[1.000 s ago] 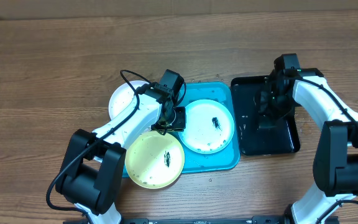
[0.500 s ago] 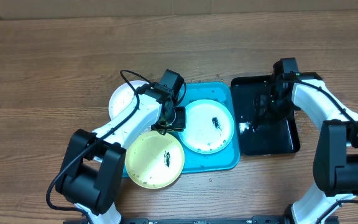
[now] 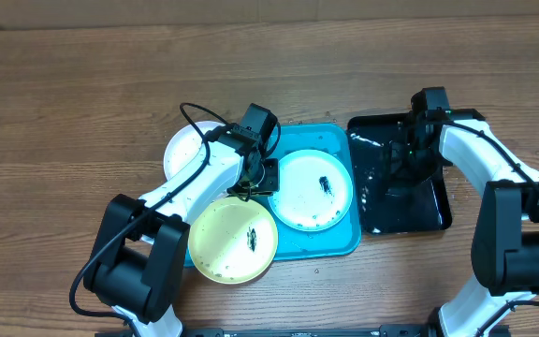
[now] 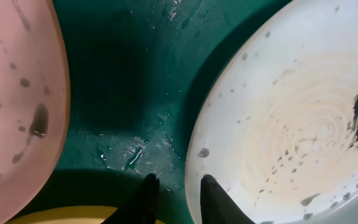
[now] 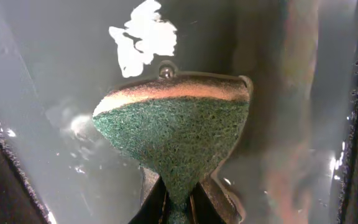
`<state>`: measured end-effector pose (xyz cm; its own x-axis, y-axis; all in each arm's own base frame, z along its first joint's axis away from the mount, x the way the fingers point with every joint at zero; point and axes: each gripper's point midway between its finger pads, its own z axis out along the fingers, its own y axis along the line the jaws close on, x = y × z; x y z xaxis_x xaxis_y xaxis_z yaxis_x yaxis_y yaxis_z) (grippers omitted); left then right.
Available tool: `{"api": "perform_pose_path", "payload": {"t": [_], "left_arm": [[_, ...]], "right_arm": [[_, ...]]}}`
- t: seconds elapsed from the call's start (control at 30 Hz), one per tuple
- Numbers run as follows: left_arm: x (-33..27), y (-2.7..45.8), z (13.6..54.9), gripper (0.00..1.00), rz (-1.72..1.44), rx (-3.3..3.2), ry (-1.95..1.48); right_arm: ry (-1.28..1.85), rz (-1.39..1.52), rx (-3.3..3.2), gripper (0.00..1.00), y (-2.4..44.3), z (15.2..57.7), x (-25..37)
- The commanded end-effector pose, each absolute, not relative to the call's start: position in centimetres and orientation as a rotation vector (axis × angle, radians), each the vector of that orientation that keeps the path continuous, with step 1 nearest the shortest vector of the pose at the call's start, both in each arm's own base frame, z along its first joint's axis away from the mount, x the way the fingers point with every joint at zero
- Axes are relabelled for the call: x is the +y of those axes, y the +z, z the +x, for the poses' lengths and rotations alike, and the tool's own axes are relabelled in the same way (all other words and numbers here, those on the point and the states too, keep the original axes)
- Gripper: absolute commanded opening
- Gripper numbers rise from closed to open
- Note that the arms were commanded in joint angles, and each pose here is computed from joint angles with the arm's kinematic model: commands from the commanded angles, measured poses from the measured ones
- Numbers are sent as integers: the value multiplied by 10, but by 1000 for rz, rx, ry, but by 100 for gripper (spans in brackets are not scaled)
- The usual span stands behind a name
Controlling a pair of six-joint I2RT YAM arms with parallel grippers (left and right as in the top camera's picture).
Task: Clean dirty plates on tray and stack at the side
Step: 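Hold the light-blue plate rim with the left gripper and lift sponge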
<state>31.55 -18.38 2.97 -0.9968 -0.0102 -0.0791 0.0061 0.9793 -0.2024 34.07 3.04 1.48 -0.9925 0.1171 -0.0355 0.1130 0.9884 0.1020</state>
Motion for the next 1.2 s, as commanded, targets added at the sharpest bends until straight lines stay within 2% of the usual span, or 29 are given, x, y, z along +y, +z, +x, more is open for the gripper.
{"api": "perform_pose_path", "payload": {"t": [0.0,0.27,0.37,0.6,0.87,1.0,1.17], "left_arm": [[-184,25,316,24,-6,3049,-285],[-184,20,316,22,-6,3057,-281],[-184,17,315,19,-7,3066,-276],[-185,16,318,4,-6,3058,-281],[-183,17,333,4,5,2999,-267],[-184,17,331,14,7,3003,-271],[-185,15,322,12,14,3036,-252]], "right_arm": [[169,172,3081,4,18,343,33],[169,172,3081,4,18,343,33],[169,172,3081,4,18,343,33],[171,170,3066,4,19,347,34],[200,167,3058,4,63,364,38],[197,172,3088,4,61,356,37],[196,174,3104,4,55,351,37]]}}
